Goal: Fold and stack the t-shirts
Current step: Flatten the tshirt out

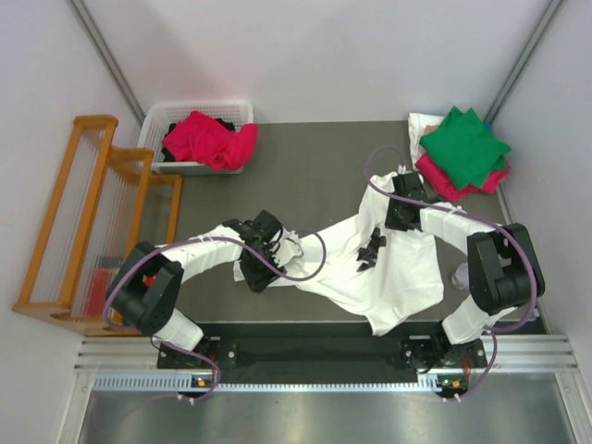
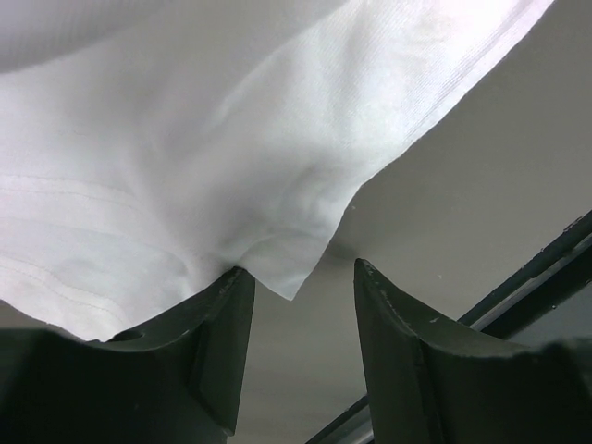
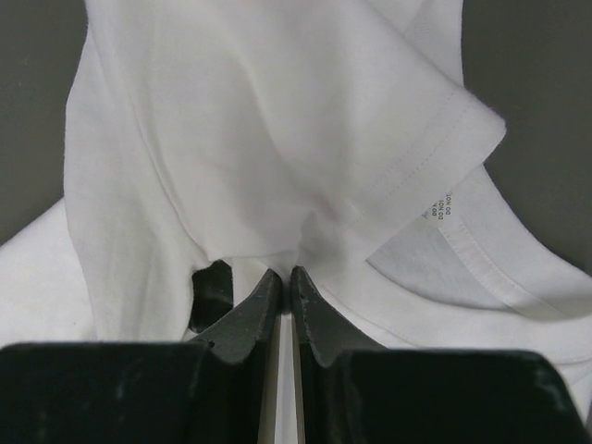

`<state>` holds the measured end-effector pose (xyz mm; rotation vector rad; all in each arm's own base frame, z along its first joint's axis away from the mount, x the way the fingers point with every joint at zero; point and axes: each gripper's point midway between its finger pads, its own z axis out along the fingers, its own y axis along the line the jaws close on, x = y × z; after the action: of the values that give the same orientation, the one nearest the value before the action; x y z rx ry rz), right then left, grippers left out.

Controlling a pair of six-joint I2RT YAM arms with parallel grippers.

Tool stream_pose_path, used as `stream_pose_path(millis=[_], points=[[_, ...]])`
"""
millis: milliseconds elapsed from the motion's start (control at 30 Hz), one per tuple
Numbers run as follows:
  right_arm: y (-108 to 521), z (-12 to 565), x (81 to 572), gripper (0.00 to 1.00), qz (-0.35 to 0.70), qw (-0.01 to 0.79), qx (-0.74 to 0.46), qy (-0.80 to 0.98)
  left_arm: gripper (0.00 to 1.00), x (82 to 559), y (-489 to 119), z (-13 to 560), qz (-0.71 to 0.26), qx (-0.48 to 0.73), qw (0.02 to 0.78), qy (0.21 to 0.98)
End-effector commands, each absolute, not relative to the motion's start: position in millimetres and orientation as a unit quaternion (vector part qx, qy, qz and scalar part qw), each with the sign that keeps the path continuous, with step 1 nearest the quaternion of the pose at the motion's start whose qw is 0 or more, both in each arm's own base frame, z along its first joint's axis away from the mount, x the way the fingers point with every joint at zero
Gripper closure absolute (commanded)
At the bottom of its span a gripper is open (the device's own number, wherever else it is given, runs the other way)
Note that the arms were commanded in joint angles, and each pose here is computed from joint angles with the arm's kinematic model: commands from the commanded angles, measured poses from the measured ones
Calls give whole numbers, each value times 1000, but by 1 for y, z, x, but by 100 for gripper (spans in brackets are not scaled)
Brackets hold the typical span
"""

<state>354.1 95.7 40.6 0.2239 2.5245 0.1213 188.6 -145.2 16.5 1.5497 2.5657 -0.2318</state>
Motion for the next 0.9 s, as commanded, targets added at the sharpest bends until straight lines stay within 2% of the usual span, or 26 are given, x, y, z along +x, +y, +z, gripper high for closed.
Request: stream_pose_path(millis=[0,100,133,167,433,567,600,867], points=[[100,58,368,94,61,322,87,941,49,203,-159,26,-86,512,99,849],[100,56,368,94,62,321,88,941,60,207,-164,31,-90,508,106,850],[102,56,368,94,64,322,86,941,68,208,-165,32,-91,507,108,850],[102,55,367,94,65,320,87,941,71,209,-166,33,-92,505,111,851],[103,56,367,95,64,321,84,941,72,211,-172,25,-100,497,95,857],[103,56,367,96,64,321,82,941,97,210,-170,24,-97,500,97,855],[103,56,367,96,65,322,83,941,100,212,-169,26,-92,499,106,855],[99,61,371,96,55,328,83,940,100,219,-166,34,-79,497,130,854]])
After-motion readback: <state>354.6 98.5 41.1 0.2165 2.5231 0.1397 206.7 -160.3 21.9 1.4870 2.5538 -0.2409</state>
